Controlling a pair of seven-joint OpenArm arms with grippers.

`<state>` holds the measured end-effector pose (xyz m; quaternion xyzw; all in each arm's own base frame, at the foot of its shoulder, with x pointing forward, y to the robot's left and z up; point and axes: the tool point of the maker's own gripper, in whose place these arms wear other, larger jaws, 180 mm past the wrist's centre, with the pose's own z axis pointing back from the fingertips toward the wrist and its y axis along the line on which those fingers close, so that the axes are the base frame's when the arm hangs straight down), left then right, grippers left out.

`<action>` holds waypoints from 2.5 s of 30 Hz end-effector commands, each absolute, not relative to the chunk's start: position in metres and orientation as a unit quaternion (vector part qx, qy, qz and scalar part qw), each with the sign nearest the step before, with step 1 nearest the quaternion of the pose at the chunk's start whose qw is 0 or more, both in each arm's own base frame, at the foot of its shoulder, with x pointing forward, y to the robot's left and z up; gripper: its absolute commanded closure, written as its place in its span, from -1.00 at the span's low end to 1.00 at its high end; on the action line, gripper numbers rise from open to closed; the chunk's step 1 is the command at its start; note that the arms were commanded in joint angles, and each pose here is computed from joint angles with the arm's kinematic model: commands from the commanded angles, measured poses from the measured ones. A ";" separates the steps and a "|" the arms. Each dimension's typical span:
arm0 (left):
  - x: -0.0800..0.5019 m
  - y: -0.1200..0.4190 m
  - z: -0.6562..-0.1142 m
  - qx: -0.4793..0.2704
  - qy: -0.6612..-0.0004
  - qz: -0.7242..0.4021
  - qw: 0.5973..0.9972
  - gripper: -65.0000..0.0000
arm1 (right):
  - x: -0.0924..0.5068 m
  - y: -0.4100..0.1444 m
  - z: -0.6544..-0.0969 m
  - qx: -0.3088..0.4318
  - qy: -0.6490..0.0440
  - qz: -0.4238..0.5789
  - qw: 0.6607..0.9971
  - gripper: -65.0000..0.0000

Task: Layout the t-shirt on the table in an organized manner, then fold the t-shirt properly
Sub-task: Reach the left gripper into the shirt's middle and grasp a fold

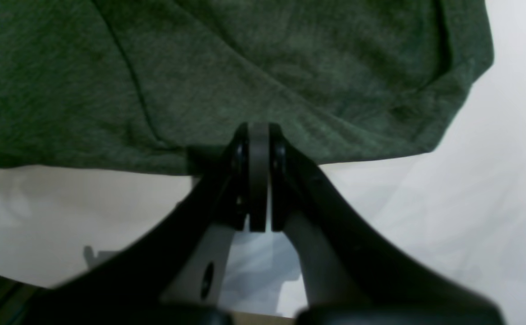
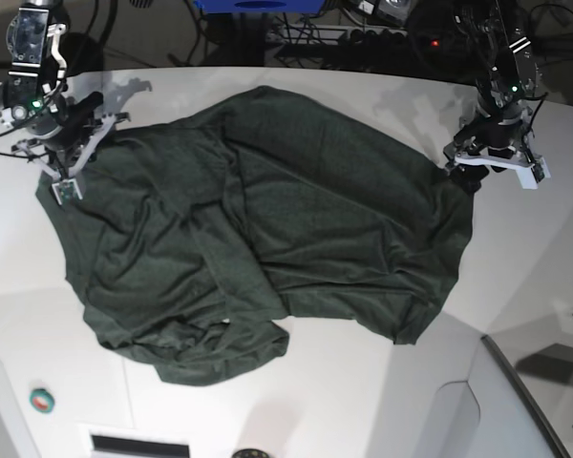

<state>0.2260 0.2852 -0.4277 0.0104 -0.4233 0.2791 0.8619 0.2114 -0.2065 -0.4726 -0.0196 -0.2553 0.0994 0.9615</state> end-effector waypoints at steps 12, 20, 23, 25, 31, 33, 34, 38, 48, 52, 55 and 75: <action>0.240 0.258 -0.462 -0.055 -0.419 0.260 0.868 -0.29 | 0.221 -0.208 -0.465 -0.023 -0.273 0.101 0.956 1.00; 0.252 0.257 -0.471 -0.064 -0.425 0.274 0.860 -0.11 | 0.220 -0.208 -0.465 -0.023 -0.272 0.101 0.957 1.00; 0.253 0.262 -0.467 -0.057 -0.429 0.272 0.860 1.00 | 0.220 -0.208 -0.465 -0.023 -0.272 0.101 0.957 1.00; 0.254 0.264 -0.457 -0.052 -0.440 0.264 0.857 1.00 | 0.220 -0.208 -0.465 -0.023 -0.272 0.101 0.957 1.00; 0.265 0.274 -0.408 0.002 -0.486 0.209 0.848 1.00 | 0.220 -0.208 -0.465 -0.023 -0.272 0.101 0.957 1.00; 0.272 0.272 -0.394 0.041 -0.496 0.181 0.849 1.00 | 0.220 -0.208 -0.465 -0.023 -0.272 0.101 0.957 1.00; 0.275 0.266 -0.390 0.053 -0.495 0.164 0.852 1.00 | 0.220 -0.208 -0.465 -0.023 -0.272 0.101 0.957 1.00; 0.300 0.230 -0.380 0.074 -0.483 0.084 0.869 1.00 | 0.220 -0.209 -0.465 -0.023 -0.272 0.101 0.957 1.00; 0.363 0.150 -0.417 0.086 -0.380 -0.077 0.918 1.00 | 0.220 -0.209 -0.466 -0.024 -0.271 0.101 0.957 1.00; 0.368 0.133 -0.446 0.095 -0.336 -0.128 0.928 1.00 | 0.220 -0.209 -0.466 -0.024 -0.271 0.101 0.957 1.00; 0.366 0.133 -0.454 0.095 -0.323 -0.131 0.932 1.00 | 0.220 -0.209 -0.466 -0.024 -0.271 0.101 0.957 1.00; 0.335 0.181 -0.411 0.120 -0.383 -0.066 0.914 -0.26 | 0.220 -0.209 -0.465 -0.024 -0.272 0.101 0.957 1.00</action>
